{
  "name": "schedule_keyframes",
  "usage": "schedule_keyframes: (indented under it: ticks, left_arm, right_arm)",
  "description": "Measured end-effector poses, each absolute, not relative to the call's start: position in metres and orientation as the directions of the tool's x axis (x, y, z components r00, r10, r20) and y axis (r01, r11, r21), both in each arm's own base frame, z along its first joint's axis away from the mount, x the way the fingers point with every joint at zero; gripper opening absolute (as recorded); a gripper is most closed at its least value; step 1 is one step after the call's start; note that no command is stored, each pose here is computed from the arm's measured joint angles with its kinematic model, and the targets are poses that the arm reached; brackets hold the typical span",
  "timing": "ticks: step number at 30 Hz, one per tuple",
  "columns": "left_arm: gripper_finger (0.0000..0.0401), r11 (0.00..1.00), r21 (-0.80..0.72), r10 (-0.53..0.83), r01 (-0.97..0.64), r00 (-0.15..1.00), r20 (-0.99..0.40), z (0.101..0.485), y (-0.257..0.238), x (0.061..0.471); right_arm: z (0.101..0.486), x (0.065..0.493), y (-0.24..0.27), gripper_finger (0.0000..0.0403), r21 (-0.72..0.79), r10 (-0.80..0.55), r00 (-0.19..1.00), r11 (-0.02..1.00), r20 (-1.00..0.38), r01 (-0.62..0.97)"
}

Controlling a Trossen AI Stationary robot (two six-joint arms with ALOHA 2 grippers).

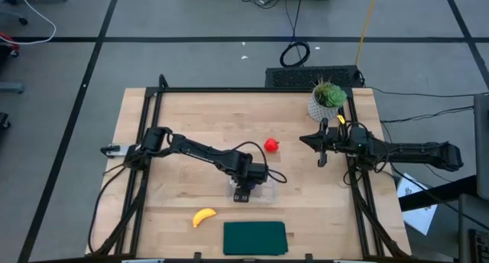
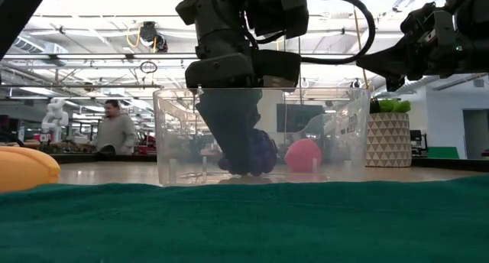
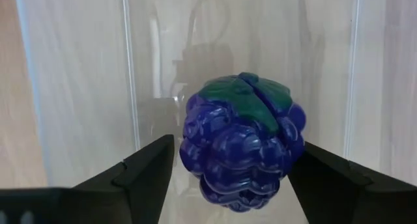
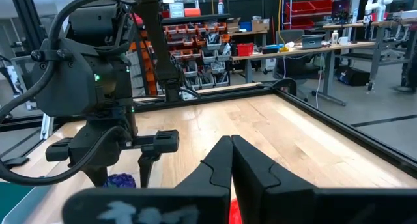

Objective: Pick and placing Produce into tupperware
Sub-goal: Put the grapes into the transparent bin, then put the apple into the transparent bin

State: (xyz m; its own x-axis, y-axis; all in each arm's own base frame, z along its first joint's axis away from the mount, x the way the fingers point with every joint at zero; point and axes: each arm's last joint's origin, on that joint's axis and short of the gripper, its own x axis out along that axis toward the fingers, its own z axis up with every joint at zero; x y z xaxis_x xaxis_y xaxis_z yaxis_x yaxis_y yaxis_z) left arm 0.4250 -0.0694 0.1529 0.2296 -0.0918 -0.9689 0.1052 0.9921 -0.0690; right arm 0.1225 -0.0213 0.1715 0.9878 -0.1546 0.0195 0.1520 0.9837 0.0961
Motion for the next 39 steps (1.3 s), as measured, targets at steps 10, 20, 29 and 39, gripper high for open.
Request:
schedule_keyframes:
  ticks: [10, 20, 29, 39]
  left_arm:
    - [0.0287, 0.992, -0.058, -0.083, 0.113, 0.228, -0.97, 0.154, -0.069, 0.424]
    - [0.0288, 0.993, -0.036, -0.067, 0.111, 0.288, -0.955, 0.181, -0.067, 0.419]
    - [0.0287, 0.995, -0.013, -0.04, 0.1, 0.268, -0.963, 0.197, -0.065, 0.409]
    - [0.02, 0.995, -0.007, -0.034, 0.1, 0.279, -0.96, 0.205, -0.064, 0.407]
  right_arm:
    - [0.172, 0.123, -0.021, 0.0, 0.096, -0.154, 0.988, 0.984, 0.02, 0.152]
    - [0.172, 0.122, -0.021, 0.0, 0.096, -0.154, 0.988, 0.984, 0.02, 0.152]
    - [0.171, 0.123, -0.021, 0.0, 0.097, -0.154, 0.988, 0.984, 0.018, 0.152]
    - [0.171, 0.123, -0.021, 0.0, 0.094, -0.155, 0.988, 0.984, 0.017, 0.153]
